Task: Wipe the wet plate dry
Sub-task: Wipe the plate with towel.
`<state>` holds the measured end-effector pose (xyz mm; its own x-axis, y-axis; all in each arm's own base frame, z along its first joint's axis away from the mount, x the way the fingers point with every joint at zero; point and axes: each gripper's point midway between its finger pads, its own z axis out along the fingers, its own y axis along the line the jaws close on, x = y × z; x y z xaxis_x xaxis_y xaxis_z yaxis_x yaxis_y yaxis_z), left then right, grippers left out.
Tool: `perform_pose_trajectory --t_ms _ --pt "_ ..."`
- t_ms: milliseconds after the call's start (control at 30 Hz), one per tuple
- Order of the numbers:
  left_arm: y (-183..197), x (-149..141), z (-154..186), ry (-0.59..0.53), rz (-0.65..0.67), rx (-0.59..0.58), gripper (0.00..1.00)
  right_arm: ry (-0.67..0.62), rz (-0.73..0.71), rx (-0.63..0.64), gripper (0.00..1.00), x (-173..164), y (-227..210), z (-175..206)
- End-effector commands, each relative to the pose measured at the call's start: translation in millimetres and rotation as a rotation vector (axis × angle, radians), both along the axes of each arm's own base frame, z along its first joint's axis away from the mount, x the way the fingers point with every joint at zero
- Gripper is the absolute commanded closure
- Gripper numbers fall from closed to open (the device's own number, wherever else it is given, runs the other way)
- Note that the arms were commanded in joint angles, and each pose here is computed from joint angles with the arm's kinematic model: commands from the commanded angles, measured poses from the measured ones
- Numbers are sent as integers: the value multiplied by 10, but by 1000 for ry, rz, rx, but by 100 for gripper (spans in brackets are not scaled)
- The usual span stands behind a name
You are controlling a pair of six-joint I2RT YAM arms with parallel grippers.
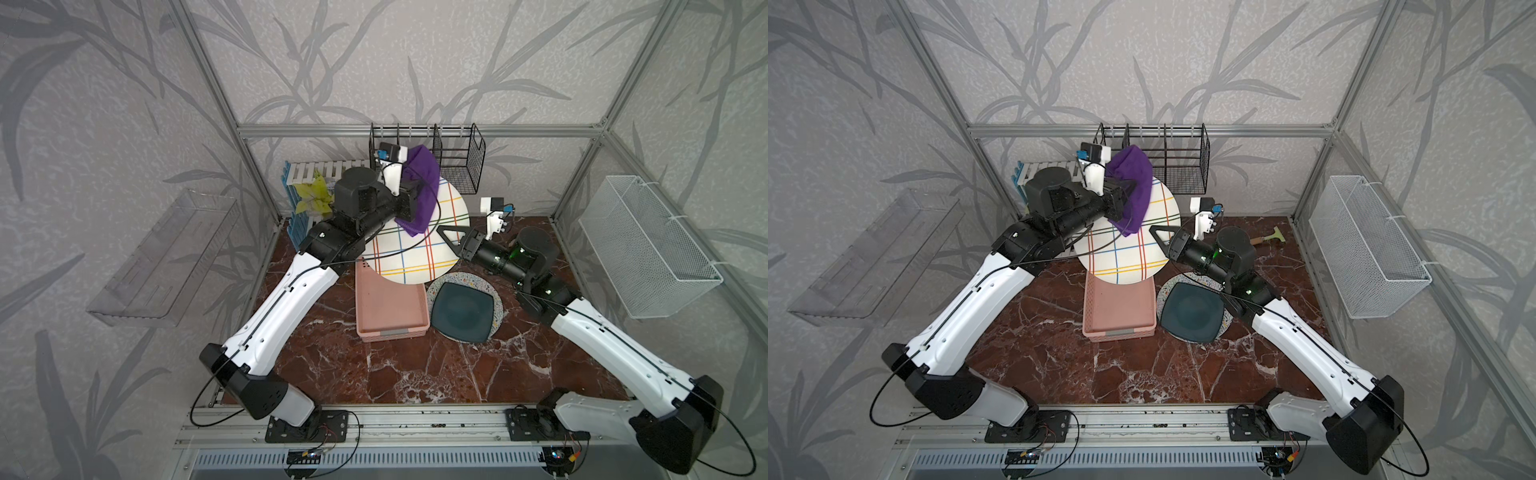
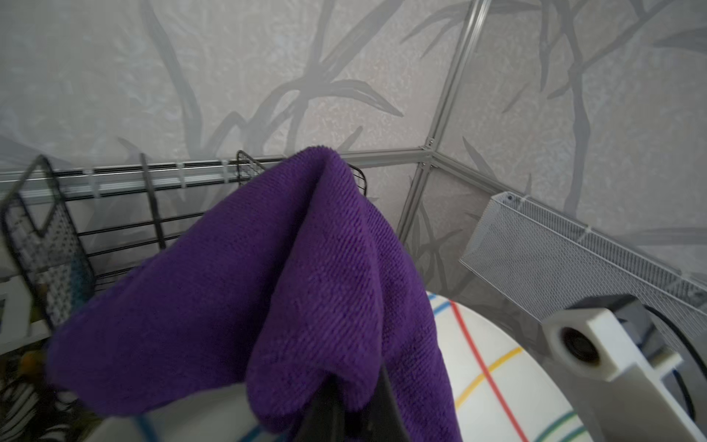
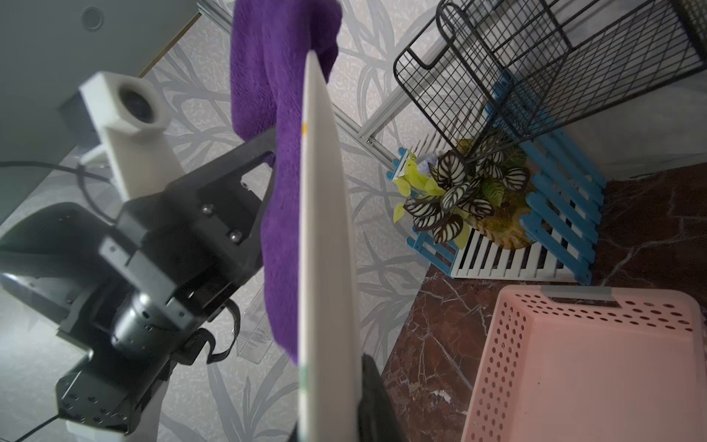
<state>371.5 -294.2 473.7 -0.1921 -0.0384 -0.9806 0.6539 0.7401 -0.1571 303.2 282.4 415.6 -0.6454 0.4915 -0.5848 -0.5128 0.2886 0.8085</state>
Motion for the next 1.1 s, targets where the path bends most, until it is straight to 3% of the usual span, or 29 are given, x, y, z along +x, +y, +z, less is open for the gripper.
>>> perform_pose_trajectory --t_ms 0,100,200,267,367,433,533,700,800,900,1067 --pt "-168 -85 -924 203 -89 221 100 -252 58 162 100 -225 -90 842" --pt "220 -19 -1014 250 66 158 100 -205 -12 233 100 -32 -383 882" --pt "497 -113 -1039 268 114 43 100 -167 -81 272 100 91 -653 857" --pt "385 -262 -1138 293 49 27 100 -183 -69 274 100 55 -649 900" --pt "-131 -584 -1287 336 -143 12 100 -205 -22 314 100 5 -556 1015" --pt "-339 -672 -1344 345 -187 19 100 -215 2 335 100 -7 -518 1094" --pt "-221 -491 -1350 342 -101 29 100 -229 8 337 100 -47 -528 1150" --pt "808 165 -1054 332 178 -129 100 -235 44 295 100 -212 -498 1050" --pt "1075 356 -899 301 237 -98 100 -249 135 256 100 -421 -319 946" --pt "611 290 -754 271 52 -52 100 -290 215 216 100 -625 -137 920" --pt "-182 -65 -892 227 -114 51 100 -274 137 201 100 -412 -202 921"
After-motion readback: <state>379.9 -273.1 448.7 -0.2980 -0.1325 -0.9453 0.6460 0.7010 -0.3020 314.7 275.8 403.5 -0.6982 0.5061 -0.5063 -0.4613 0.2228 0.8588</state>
